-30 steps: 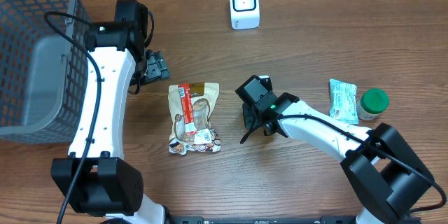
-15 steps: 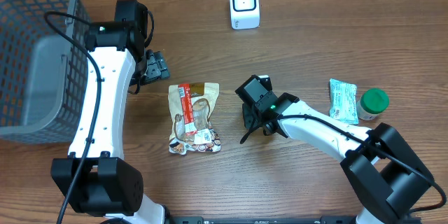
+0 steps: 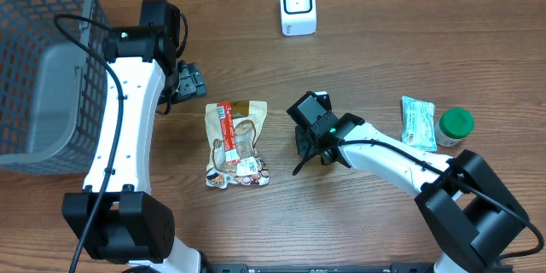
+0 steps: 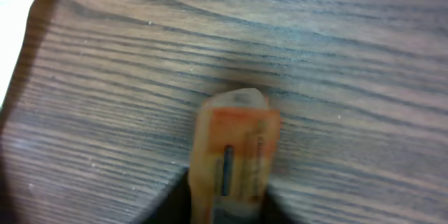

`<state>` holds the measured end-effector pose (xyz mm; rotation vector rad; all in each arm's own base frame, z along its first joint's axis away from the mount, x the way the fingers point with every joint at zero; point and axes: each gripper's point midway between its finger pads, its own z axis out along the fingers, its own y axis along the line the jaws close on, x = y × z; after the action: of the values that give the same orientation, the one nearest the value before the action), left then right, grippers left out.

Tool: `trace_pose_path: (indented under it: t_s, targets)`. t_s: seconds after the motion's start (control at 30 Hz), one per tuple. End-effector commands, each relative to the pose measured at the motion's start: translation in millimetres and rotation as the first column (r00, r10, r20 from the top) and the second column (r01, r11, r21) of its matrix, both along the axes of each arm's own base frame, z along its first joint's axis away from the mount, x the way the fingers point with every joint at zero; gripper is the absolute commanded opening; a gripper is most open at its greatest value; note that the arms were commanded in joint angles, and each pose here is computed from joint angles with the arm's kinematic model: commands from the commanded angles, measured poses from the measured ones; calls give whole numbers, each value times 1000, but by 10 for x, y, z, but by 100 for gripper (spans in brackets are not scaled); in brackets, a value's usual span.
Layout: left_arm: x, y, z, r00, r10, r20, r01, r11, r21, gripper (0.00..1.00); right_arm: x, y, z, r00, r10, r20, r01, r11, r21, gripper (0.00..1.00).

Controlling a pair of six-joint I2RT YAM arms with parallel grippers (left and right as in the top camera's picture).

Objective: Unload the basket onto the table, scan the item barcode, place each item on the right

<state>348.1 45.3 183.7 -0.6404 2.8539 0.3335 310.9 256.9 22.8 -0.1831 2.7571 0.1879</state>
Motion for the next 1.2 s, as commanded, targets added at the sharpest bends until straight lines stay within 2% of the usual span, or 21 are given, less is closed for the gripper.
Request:
trace_pose_path:
  t_s: [0.0, 0.17, 0.23, 0.33, 0.37, 0.67, 0.77, 1.17]
  targets:
    - [40, 4, 54, 1000, 17, 23, -17, 1000, 3, 99, 2, -19, -27, 1000, -1, 4, 1, 1000, -11, 37]
    - [40, 3, 54, 1000, 16, 23, -17, 1000, 3, 99, 6, -19, -24, 1000, -2, 6, 2, 1000, -11, 38]
    - [40, 3, 54, 1000, 16, 23, -17, 1000, 3, 100, 31, -48, -12, 1000, -10, 19, 10, 1000, -23, 29]
    - [40, 4, 54, 1000, 17, 23, -17, 1000, 3, 100, 61, -86, 39, 999, -22, 28, 22, 1000, -21, 7]
    - [40, 3, 54, 1000, 16, 23, -17, 1000, 3, 100, 67, -98, 62, 999, -25, 30, 26, 999, -19, 4]
    - [40, 4, 54, 1000, 17, 23, -17, 1000, 3, 99, 201, -293, 375, 995, -56, 78, 55, 998, 8, 4]
    - [40, 4, 54, 1000, 17, 23, -17, 1000, 3, 100, 164, -327, 351, 998, -12, 69, 14, 1000, -27, 4]
    - [40, 3, 54, 1000, 16, 23, -17, 1000, 3, 99, 132, -349, 324, 998, -11, 56, 13, 999, -36, 7]
